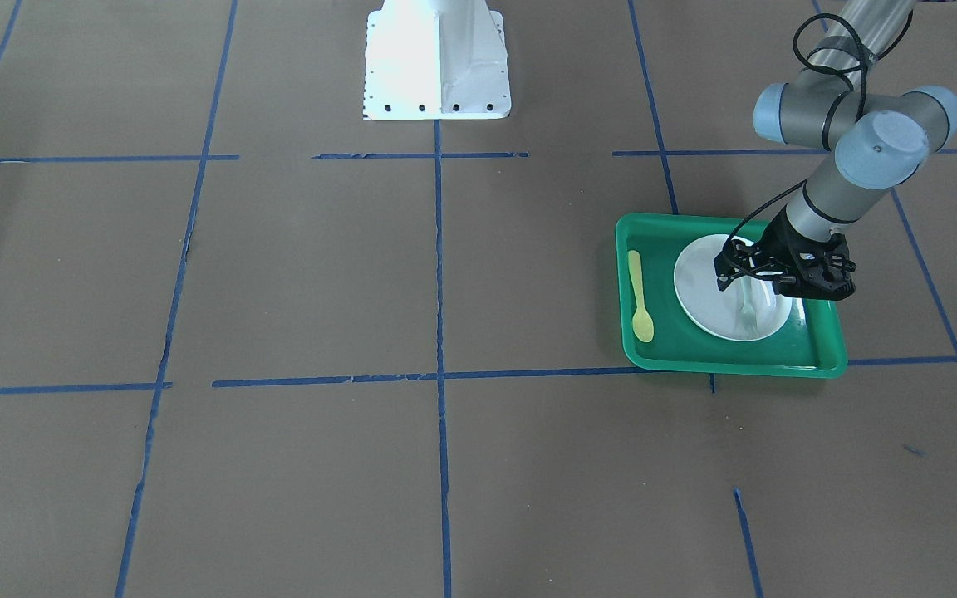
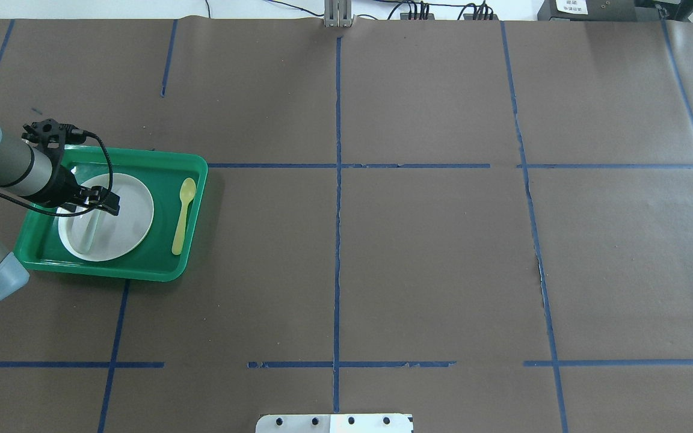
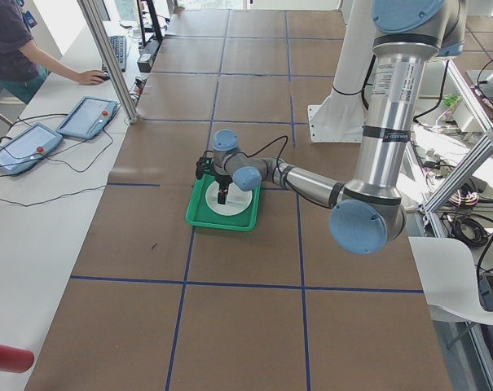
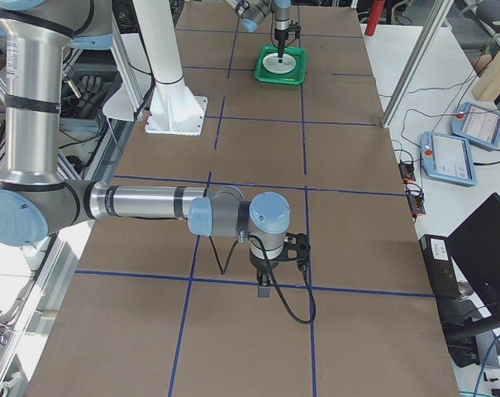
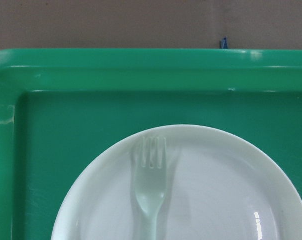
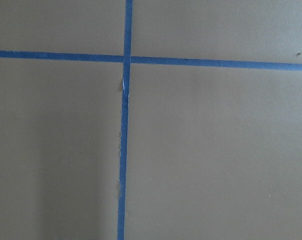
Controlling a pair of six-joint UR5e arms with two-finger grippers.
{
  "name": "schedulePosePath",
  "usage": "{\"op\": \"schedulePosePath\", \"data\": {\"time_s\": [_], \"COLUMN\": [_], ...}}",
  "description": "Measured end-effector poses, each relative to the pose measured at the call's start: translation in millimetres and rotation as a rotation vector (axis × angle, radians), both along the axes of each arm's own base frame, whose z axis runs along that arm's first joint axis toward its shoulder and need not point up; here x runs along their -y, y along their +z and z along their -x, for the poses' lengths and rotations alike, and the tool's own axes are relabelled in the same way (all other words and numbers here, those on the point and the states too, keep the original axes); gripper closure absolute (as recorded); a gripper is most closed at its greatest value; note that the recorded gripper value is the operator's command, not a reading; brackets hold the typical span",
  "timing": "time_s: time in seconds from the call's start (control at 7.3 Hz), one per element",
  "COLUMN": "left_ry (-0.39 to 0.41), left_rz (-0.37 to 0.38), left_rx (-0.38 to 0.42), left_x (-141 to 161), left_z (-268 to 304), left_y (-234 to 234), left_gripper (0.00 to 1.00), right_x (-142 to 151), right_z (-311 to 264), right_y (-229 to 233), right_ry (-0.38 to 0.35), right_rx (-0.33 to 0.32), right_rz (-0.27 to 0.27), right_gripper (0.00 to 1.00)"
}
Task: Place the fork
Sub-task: 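Move the left gripper over the pale green fork on the white plate, then lower the left gripper and close it on the fork handle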
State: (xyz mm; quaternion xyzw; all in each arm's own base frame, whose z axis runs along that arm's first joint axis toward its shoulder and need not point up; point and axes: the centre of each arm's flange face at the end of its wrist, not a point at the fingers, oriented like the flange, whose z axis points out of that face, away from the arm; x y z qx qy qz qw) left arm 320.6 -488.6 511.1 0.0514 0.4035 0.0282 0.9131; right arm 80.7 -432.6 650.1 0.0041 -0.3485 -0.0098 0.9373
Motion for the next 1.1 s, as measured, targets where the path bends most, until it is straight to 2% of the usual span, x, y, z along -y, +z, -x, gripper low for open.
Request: {"op": "schedulePosePath", "data": {"time_s": [0.27,0.55,0.68,1.1], "left_ry": [0.006,0.014,0.017,0.018], "left_rz": [0.007,0.011,0.013,0.012], "left_rx": [0.006,0.011,0.014,0.011], "left_x": [-0.4,-1.7,-2.0,-2.7], "left_z": [-3.6,-7.3,-8.6,-9.4], "left_y": [5.1,9.4,11.3,9.7], "left_gripper": [0.22,0.35,0.49,1.0], "right_x": [0.0,0.0,0.0,0.0], "right_z": [0.0,0.0,0.0,0.0], "right_y": [0.1,0.2,0.1,0.4], "right_ry": [0.0,0.0,0.0,0.0], "right_rx": [0.0,0.0,0.0,0.0], "right_rz": [0.0,0.001,0.0,0.001], "right_gripper": [0.0,0.0,0.0,0.0]}}
